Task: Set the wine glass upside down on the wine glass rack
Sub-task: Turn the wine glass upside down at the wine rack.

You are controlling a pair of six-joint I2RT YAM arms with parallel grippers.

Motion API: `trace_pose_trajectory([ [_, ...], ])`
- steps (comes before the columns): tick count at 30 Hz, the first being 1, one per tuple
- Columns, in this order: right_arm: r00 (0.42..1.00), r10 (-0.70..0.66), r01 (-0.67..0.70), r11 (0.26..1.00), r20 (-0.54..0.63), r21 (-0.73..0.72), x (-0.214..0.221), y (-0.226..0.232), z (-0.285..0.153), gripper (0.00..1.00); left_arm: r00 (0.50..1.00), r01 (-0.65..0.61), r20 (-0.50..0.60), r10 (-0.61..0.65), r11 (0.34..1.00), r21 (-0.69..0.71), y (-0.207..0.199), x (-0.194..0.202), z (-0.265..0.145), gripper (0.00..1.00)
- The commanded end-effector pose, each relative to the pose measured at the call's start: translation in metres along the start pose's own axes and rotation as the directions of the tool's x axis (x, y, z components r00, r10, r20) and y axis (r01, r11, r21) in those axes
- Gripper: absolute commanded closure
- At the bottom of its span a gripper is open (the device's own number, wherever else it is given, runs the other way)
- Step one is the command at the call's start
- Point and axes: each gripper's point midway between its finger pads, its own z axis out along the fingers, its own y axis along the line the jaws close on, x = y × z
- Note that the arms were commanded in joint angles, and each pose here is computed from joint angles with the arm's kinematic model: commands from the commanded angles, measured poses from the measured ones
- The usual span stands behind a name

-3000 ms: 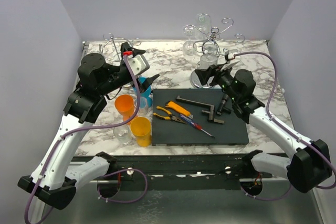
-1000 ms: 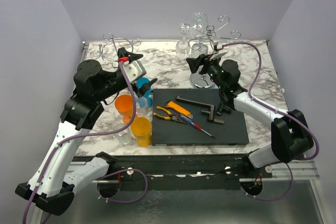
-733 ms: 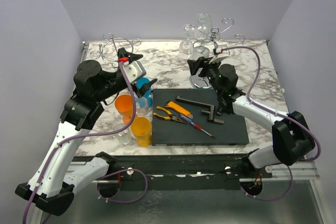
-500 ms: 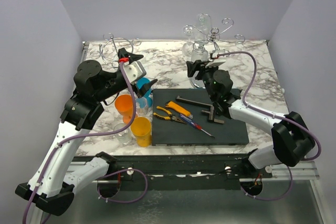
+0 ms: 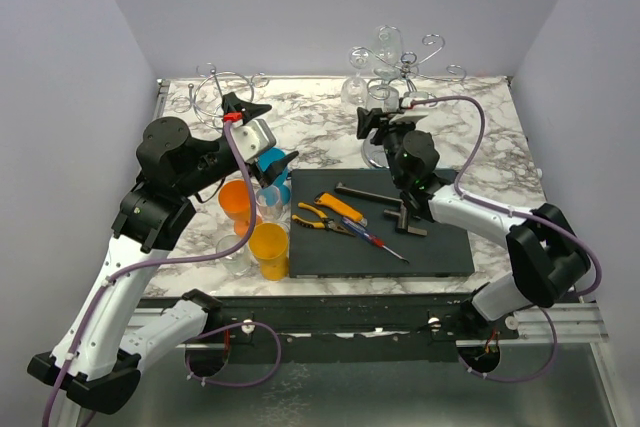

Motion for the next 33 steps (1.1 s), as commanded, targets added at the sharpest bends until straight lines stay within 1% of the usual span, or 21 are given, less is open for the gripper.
trace_pose_trajectory([
  [1,0.99,0.047,-0.043,0.999,0.132,-0.032,-0.041,0.014,0.009,0.99,1.0,-0.013,0.011,0.013,1.0,0.01,-0.004,-0.001,-0.002,0.01],
  [8,0.994,0.014,-0.008,0.999,0.11,-0.054,-0.033,0.026,0.01,0.99,1.0,-0.019,0.012,0.019,1.0,0.01,-0.004,-0.001,-0.003,0.01],
  [18,0.992,-0.027,0.037,0.996,0.119,-0.083,-0.03,0.044,0.003,0.99,1.0,-0.019,0.012,0.018,1.0,0.012,-0.004,-0.001,-0.003,0.01],
  [21,0.992,-0.022,0.033,0.996,0.124,-0.087,-0.031,0.047,-0.003,0.99,1.0,-0.015,0.01,0.015,1.0,0.011,-0.004,-0.001,-0.003,0.01],
  [26,0.991,-0.01,0.021,0.996,0.135,-0.085,-0.034,0.047,-0.013,1.0,1.0,-0.015,0.006,0.015,1.0,0.006,-0.004,0.001,-0.003,0.01],
  [28,0.989,-0.033,0.045,0.996,0.143,-0.076,-0.036,0.044,-0.017,0.99,1.0,-0.015,0.007,0.015,1.0,0.007,-0.004,0.001,-0.003,0.01],
  [33,0.988,-0.032,0.041,0.998,0.152,-0.057,-0.037,0.037,-0.026,0.99,1.0,-0.01,0.006,0.01,1.0,0.011,-0.005,0.002,-0.002,0.01],
])
